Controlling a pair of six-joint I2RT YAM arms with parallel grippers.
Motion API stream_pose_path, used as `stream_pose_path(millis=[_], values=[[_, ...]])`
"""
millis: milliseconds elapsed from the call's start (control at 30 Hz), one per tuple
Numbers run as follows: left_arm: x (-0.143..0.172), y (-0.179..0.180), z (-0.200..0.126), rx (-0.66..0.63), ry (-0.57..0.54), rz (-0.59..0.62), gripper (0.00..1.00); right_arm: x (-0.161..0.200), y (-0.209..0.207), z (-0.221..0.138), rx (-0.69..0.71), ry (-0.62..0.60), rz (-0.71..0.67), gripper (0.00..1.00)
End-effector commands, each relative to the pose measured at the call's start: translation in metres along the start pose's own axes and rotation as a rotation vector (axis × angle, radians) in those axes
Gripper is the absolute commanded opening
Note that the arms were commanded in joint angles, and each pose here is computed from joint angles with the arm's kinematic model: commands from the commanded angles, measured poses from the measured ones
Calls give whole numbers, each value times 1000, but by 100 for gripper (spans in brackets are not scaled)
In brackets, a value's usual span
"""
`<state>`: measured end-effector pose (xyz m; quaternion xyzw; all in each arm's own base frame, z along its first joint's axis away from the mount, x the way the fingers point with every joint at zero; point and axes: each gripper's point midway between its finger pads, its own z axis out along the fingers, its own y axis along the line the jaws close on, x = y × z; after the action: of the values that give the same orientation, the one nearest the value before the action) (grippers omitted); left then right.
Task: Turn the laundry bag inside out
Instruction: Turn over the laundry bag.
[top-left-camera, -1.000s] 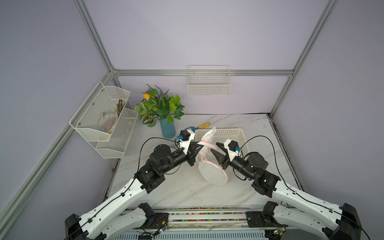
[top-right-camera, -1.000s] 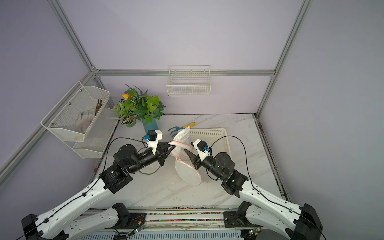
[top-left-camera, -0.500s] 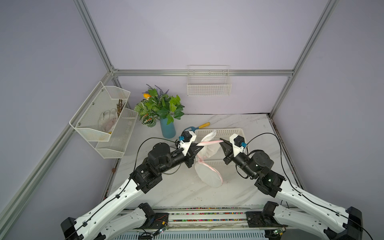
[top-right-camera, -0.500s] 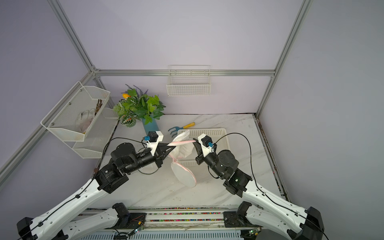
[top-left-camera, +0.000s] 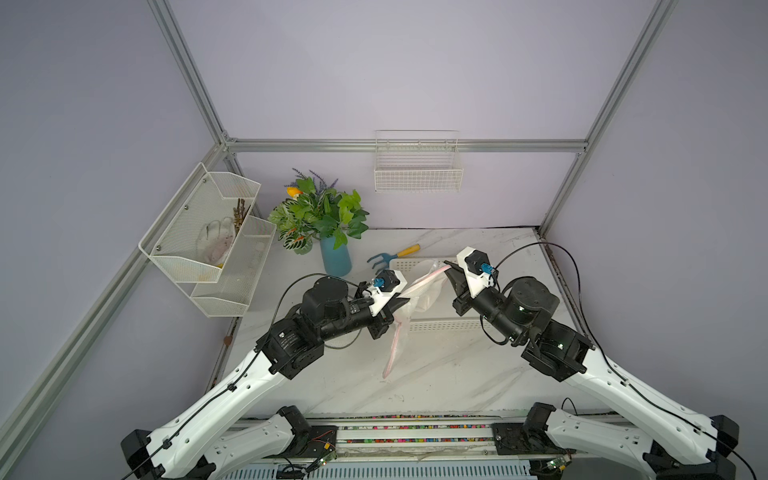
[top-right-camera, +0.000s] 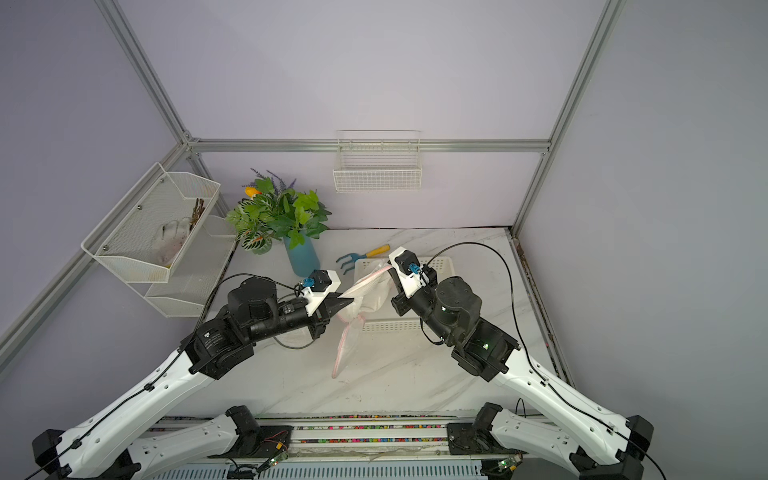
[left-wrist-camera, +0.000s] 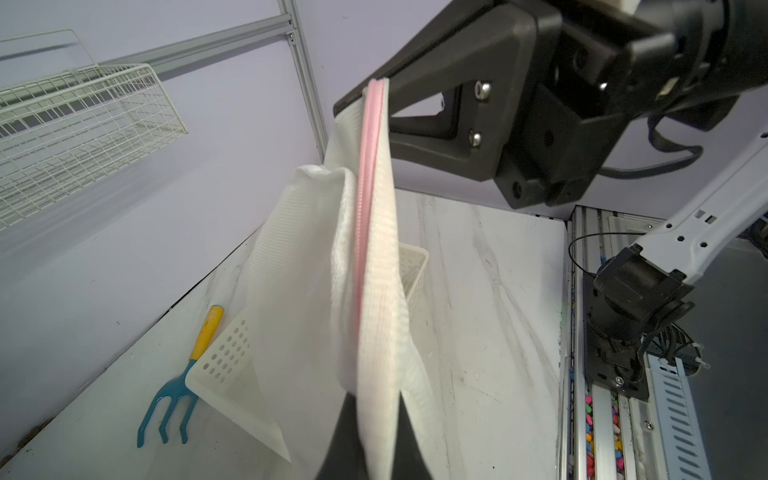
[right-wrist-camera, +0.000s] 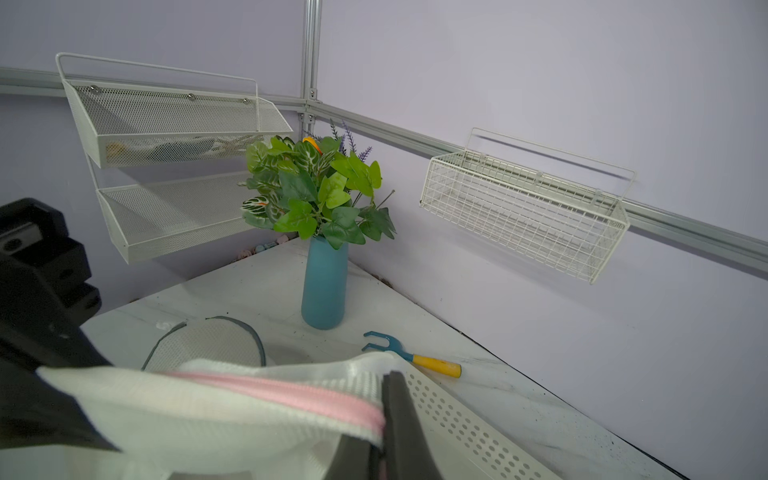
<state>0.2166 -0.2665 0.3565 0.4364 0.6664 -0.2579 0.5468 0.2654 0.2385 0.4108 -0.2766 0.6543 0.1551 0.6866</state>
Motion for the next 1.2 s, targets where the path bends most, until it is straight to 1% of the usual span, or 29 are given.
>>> stream_pose_path(millis=[0,200,300,367,467,533,600,767,900,1033,1100,1167], values=[[20,-7,-3,36,109,40,0,-21,-10,-2,28,-18,-23,0],[22,-26,-5,138,120,112,0,-11,5,15,-43,68,-80,0],[26,-36,-9,191,137,163,0,0,15,22,-97,133,-125,7],[29,-40,-11,221,148,195,0,9,21,26,-136,179,-149,9],[32,-48,-14,273,157,238,0,19,29,30,-191,229,-152,13],[32,-54,-16,304,150,262,0,31,33,33,-230,270,-150,15],[32,-57,-18,321,137,285,0,46,38,33,-285,319,-139,19],[28,-65,-26,356,87,343,0,85,42,36,-372,427,-70,33],[17,-64,-33,315,12,335,0,111,51,35,-423,485,-1,42],[6,-60,-40,258,-84,295,0,114,52,32,-419,476,85,51],[2,-58,-42,227,-132,263,0,112,49,29,-402,474,179,56],[-3,-55,-44,201,-181,221,0,110,52,22,-428,470,260,58]])
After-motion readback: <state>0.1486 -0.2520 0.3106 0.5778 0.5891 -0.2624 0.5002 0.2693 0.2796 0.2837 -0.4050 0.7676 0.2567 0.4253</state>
